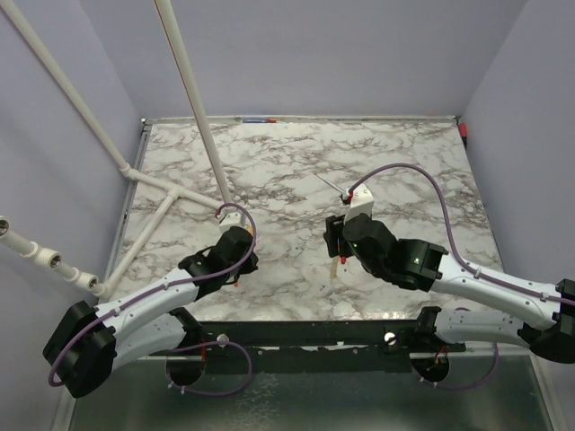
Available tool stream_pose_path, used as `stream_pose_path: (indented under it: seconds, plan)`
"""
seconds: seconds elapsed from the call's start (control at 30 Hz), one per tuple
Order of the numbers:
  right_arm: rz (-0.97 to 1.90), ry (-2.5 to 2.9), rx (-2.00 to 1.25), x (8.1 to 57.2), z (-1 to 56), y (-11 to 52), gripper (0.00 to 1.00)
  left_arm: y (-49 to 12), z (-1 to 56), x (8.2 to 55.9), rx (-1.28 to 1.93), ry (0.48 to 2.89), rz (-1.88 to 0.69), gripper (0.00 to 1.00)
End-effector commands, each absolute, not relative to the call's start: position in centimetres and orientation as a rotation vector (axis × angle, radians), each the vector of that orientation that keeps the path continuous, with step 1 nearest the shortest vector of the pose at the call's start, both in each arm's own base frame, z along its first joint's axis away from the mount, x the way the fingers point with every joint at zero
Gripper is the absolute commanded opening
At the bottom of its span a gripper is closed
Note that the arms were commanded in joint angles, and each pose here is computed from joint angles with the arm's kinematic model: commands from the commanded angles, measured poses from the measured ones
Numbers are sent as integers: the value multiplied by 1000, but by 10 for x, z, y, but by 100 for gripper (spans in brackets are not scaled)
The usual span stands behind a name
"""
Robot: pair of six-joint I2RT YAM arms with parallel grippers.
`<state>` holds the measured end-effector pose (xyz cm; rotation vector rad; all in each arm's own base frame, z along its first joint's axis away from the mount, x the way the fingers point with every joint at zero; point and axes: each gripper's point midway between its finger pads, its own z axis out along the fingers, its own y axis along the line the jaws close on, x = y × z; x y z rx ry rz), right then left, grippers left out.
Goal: Insert the pens into the pen caps
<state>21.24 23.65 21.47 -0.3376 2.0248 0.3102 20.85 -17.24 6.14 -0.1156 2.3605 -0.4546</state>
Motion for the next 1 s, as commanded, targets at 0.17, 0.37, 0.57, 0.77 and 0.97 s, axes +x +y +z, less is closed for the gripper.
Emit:
stream_pose_path:
  seconds: [0.17,0.37,0.57,0.77,0.97]
  plan:
    - [262,2063,-353,212,195,237,61,-153,38,202,-196,2403,-347,0]
    - [259,2075,-371,213,191,243,61,-149,31,197,-212,2415,-348,4]
    - [259,2086,-386,213,188,248,61,-146,23,192,-219,2433,-339,9]
    - [250,2100,-392,213,184,249,62,-146,23,190,-226,2432,-353,18]
    - [259,2093,-388,214,188,250,62,-148,27,189,-221,2430,-374,26]
